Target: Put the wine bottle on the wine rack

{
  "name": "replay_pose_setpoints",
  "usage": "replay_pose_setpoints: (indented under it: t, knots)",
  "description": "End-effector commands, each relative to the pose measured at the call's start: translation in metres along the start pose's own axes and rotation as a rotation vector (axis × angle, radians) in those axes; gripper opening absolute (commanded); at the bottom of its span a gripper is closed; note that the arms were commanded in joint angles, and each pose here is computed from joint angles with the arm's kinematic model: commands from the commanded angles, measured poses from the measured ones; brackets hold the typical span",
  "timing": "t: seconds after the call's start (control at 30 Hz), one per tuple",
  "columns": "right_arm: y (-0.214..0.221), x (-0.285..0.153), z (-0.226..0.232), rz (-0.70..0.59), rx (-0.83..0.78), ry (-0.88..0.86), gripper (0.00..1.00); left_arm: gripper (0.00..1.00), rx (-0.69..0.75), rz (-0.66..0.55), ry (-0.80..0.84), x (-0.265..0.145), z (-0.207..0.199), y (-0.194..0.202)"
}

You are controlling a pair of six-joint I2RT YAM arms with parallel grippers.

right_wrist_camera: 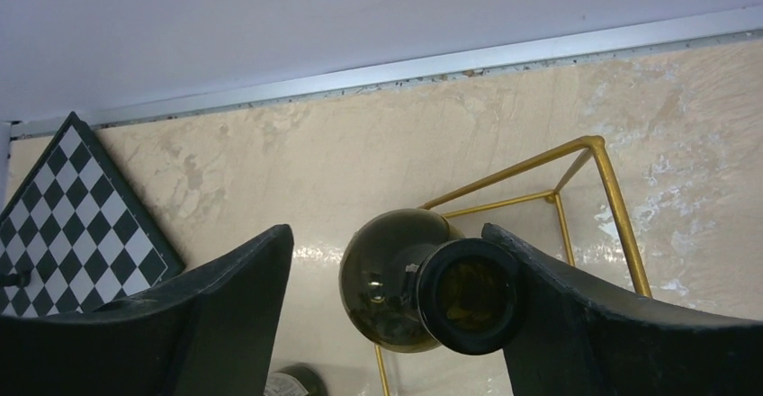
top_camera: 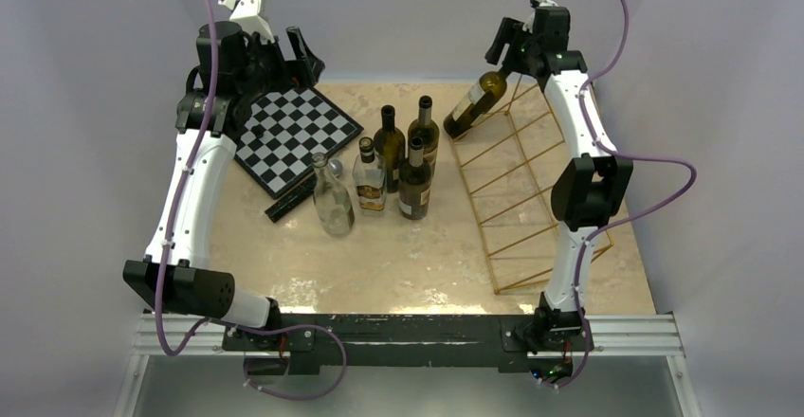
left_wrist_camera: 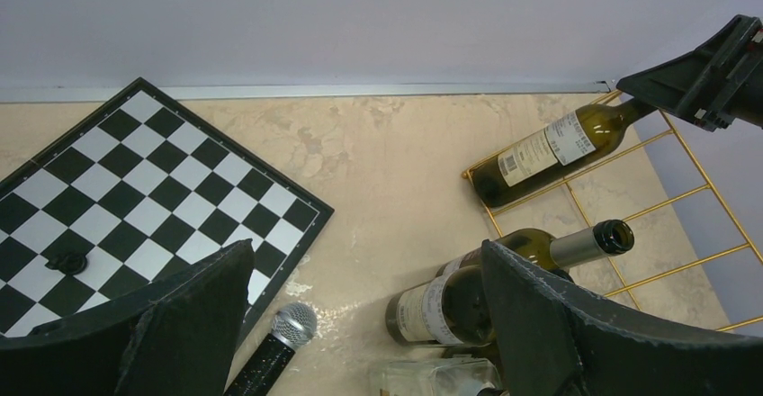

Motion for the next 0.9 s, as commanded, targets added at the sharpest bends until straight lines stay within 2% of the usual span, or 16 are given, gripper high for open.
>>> replay_pose_setpoints:
  t: [0.0, 0.17, 0.4, 0.73, 0.87]
  knots:
    - [-0.023, -0.019, 0.01, -0.1, 0.004, -0.005, 0.8, 0.99, 0.008, -0.057, 0.003, -0.008, -0.003, -0.021]
    - [-0.026, -0.022, -0.003, -0.117, 0.008, 0.087, 0.8, 0.99, 0.015, -0.116, 0.009, -0.016, -0.006, -0.03]
    - [-0.036, -0.035, -0.019, -0.181, 0.055, 0.22, 0.81, 0.99, 0.008, -0.1, 0.016, -0.016, -0.007, -0.026]
    - [-0.053, -0.057, -0.022, -0.261, 0.017, 0.27, 0.85, 0.99, 0.007, -0.091, 0.015, -0.017, -0.007, -0.023]
    - [-0.057, -0.054, -0.022, -0.247, -0.034, 0.275, 0.87, 0.99, 0.008, -0.087, 0.017, -0.018, -0.007, -0.022]
Point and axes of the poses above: each gripper's point midway between its finger pads, its own x axis out along the fingers, its own z axis along the line the jaws close on, y = z × x, the point moved 3 cm from there along -x, back along the fingers, and after that the axes turned 11 degrees about x, right-handed, at the moved point
